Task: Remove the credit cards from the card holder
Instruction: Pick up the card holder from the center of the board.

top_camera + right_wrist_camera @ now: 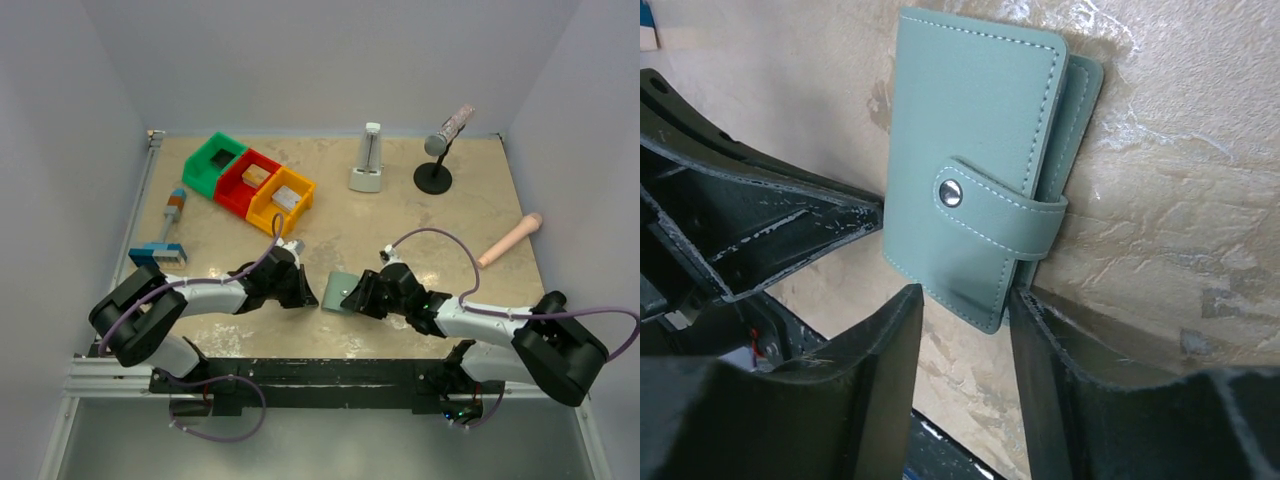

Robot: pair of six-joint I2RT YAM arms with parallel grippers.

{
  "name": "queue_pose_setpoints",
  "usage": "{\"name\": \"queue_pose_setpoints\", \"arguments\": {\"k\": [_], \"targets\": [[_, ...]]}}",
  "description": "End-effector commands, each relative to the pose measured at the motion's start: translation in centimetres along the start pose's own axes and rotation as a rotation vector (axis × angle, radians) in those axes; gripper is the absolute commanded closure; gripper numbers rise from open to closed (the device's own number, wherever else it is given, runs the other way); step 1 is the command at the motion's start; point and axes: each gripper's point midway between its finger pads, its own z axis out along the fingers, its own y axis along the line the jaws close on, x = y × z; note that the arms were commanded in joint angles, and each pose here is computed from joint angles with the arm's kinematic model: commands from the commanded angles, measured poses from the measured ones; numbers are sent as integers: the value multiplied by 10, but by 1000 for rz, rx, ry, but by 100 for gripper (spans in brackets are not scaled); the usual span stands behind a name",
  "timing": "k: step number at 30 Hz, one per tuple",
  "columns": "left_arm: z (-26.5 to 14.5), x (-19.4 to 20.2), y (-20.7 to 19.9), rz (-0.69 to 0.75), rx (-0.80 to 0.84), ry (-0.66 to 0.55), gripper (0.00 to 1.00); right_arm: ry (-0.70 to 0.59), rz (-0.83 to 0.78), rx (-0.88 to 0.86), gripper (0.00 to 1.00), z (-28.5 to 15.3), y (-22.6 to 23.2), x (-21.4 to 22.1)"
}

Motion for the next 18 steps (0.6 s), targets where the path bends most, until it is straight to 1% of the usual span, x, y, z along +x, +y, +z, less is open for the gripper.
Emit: {"name": "queue_pose_setpoints", "arguments": {"k": [1, 3, 6, 11, 13, 18], "targets": [[3, 7, 7, 7, -9, 15, 100, -11, 9, -33, 59, 5, 5, -2], [3, 8, 8, 6, -9, 17, 100, -3, 18, -35, 64, 7, 7, -1], [3, 10, 9, 6, -12, 20, 100, 8, 26, -36, 69, 9, 8, 0], [2, 10, 11, 6, -15, 16, 100, -7, 32, -45, 78, 7, 10, -3], [2, 11, 12, 5, -18, 18, 100, -13, 23, -44, 83, 4, 10, -4], [-3, 7, 10, -7, -15, 1, 100, -21, 6, -41, 100, -3, 8, -4]]}}
